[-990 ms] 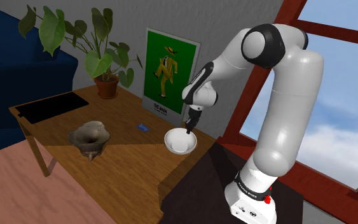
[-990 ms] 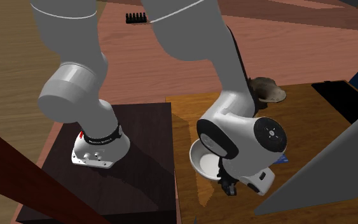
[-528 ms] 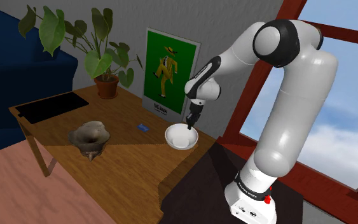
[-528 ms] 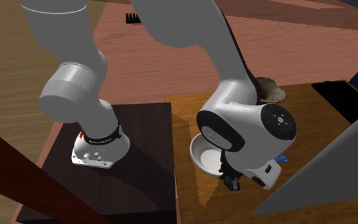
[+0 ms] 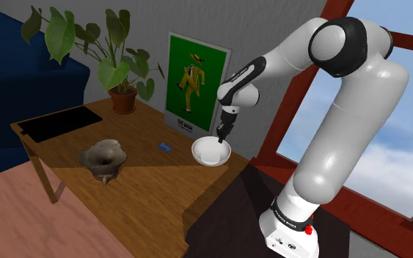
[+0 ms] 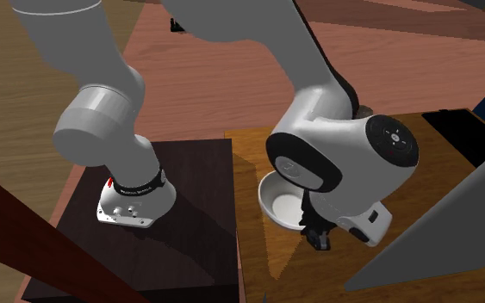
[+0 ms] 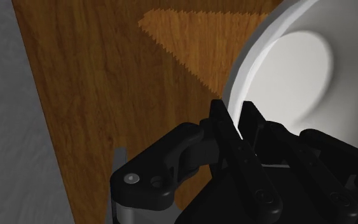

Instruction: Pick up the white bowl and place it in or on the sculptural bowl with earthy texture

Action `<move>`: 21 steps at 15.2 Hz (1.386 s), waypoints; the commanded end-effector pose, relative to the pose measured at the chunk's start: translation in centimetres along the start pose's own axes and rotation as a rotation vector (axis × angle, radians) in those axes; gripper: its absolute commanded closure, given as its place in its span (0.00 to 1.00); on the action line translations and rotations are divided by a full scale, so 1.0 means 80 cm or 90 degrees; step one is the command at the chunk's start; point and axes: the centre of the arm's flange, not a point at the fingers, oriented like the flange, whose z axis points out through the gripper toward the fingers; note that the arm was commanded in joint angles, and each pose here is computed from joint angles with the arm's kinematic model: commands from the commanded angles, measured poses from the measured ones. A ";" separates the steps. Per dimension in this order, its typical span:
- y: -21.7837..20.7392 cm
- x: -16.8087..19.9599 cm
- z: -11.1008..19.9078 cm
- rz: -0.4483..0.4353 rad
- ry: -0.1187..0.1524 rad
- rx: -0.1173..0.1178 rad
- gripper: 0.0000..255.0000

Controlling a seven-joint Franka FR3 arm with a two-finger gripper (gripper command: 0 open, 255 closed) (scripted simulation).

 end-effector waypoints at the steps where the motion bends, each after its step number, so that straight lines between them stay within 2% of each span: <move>1: -0.002 0.000 -0.013 0.000 0.000 0.000 1.00; 19: -0.020 -0.008 -0.129 0.000 0.000 0.000 1.00; 21: -0.046 0.013 -0.129 0.000 0.000 0.000 1.00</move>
